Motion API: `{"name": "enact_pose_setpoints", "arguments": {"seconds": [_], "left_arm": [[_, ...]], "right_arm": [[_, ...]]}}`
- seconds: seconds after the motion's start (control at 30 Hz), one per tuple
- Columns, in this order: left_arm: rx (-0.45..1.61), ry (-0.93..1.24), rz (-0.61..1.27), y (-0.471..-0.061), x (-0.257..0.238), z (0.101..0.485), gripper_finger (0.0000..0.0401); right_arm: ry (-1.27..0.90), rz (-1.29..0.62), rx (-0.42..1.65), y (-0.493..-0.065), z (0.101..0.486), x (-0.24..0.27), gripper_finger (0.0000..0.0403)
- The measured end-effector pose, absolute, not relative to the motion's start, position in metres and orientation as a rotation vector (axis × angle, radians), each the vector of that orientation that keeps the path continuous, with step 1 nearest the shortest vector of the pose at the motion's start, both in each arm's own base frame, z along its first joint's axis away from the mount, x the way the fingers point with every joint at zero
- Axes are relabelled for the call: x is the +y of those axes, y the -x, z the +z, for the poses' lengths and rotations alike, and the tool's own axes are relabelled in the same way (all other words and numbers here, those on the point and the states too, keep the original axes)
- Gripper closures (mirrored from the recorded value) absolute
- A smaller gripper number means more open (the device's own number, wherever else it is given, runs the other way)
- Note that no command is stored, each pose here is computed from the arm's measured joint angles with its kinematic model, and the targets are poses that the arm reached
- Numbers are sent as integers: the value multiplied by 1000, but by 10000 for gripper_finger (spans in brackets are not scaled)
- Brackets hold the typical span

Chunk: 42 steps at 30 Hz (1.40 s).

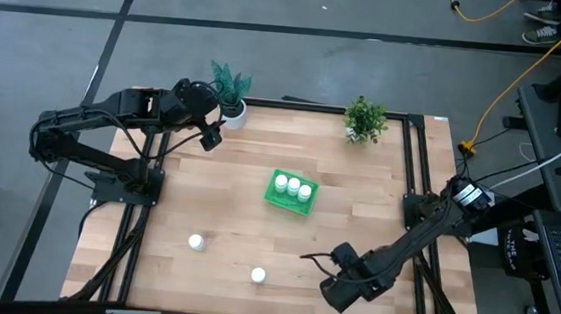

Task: Pick and place pill bottles into a basket
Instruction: Put the right medicine bottle into the green basket

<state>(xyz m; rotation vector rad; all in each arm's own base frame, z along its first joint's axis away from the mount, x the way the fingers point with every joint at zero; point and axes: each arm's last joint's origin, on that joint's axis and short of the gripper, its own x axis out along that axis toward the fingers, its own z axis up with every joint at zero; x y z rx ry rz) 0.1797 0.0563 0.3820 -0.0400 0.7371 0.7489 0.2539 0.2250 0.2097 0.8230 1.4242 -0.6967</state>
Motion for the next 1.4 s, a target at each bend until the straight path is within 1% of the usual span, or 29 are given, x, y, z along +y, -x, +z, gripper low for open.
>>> {"name": "enact_pose_setpoints", "arguments": {"seconds": [0.17, 0.27, 0.4, 0.5, 0.7, 0.87, 1.07, 1.23, 1.4], "left_arm": [[731, 25, 749, -180, 57, 383, 102], [732, 23, 749, -180, 57, 383, 102], [732, 23, 749, -180, 57, 383, 102], [738, 13, 748, -181, 57, 382, 102], [785, -14, 740, -192, 60, 376, 102], [855, -52, 712, -206, 63, 365, 102], [906, -69, 662, -216, 64, 357, 102], [908, -53, 623, -217, 63, 357, 102], [908, -62, 614, -217, 63, 357, 102]], "right_arm": [[-911, -660, 1384, -260, 211, 230, 364], [-1027, -684, 1348, -264, 212, 234, 353], [-1236, -720, 1339, -268, 214, 241, 327], [-1311, -757, 1312, -270, 215, 242, 304], [-1327, -832, 1258, -276, 209, 235, 251], [-1331, -835, 1237, -293, 198, 225, 196], [-1303, -834, 1311, -309, 181, 212, 139], [-1294, -862, 1372, -315, 166, 209, 111], [-1276, -875, 1402, -320, 155, 205, 101]]}}
